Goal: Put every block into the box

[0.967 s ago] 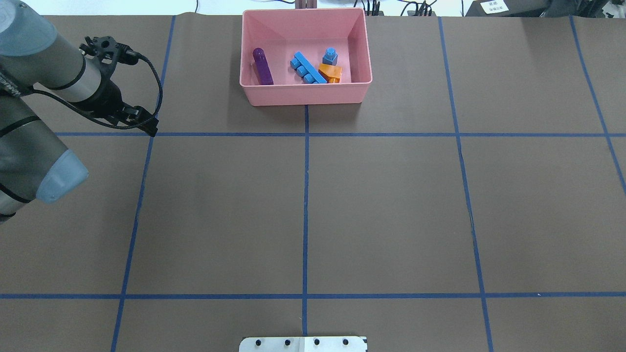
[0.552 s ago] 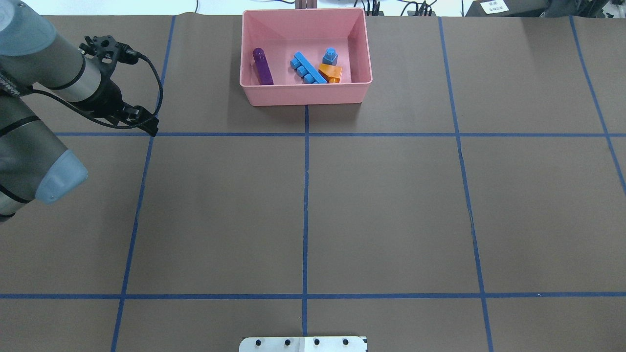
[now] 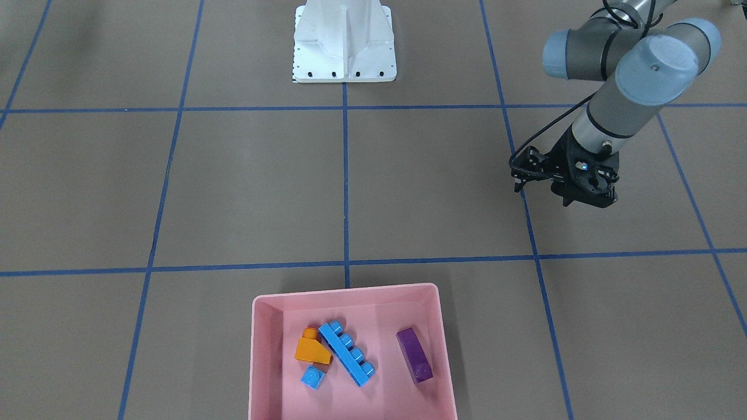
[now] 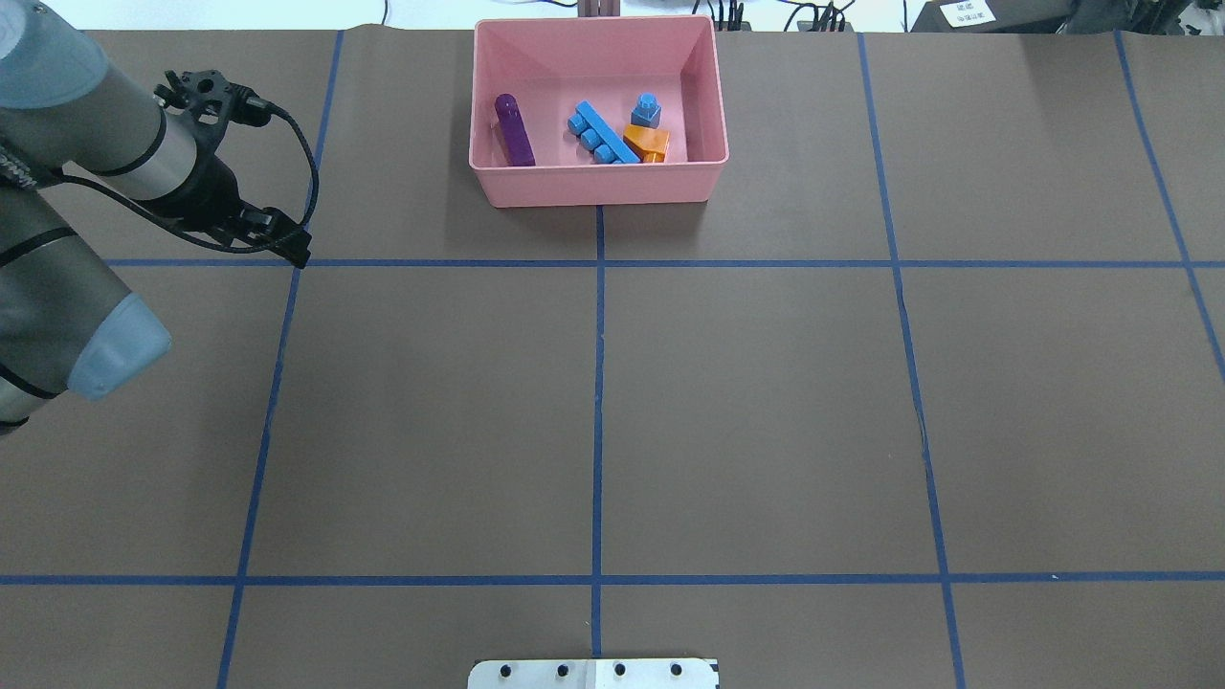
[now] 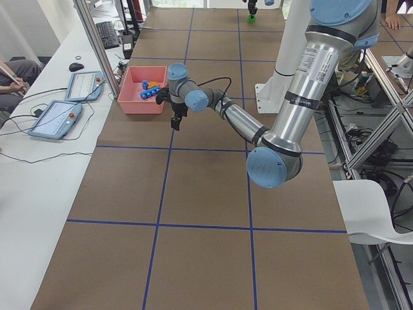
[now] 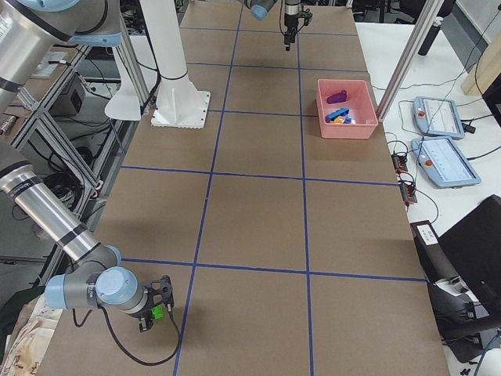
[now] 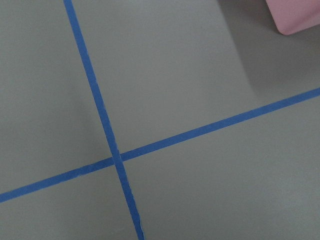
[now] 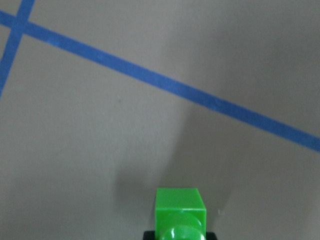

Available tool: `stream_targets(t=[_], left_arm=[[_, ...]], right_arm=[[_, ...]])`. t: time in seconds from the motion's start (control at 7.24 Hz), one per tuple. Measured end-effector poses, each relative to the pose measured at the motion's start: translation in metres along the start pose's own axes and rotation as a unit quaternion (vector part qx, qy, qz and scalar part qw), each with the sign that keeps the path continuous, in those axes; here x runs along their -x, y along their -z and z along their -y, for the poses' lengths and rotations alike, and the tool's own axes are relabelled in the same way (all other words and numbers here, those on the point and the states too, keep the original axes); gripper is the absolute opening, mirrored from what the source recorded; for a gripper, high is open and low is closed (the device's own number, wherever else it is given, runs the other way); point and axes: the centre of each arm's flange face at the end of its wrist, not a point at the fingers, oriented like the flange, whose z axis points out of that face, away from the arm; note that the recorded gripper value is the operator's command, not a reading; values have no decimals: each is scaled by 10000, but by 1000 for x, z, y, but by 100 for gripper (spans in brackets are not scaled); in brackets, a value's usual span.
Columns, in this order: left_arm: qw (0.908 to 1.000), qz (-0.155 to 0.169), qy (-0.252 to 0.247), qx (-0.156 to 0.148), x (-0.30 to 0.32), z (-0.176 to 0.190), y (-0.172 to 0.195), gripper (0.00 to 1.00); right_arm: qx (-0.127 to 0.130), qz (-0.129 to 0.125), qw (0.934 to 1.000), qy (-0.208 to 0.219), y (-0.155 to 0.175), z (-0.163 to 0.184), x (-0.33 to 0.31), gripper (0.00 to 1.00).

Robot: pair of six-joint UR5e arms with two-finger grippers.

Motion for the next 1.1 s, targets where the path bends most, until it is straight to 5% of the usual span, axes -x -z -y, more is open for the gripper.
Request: stream_targets(t=[0.28,0.83,1.1], left_arm=[[10000,23,27,30,-6,-7,14,100],[10000,-82,3,52,-3,-21,33,100],[9999,-68,-108,12,30,-28,50,100]], right_arm=[[-153,107,9994,-296,37,106,3,0],[-282,128,9932,-1121,166,364,65,0],[-318,211,9888,-1441,193,477,132,0]])
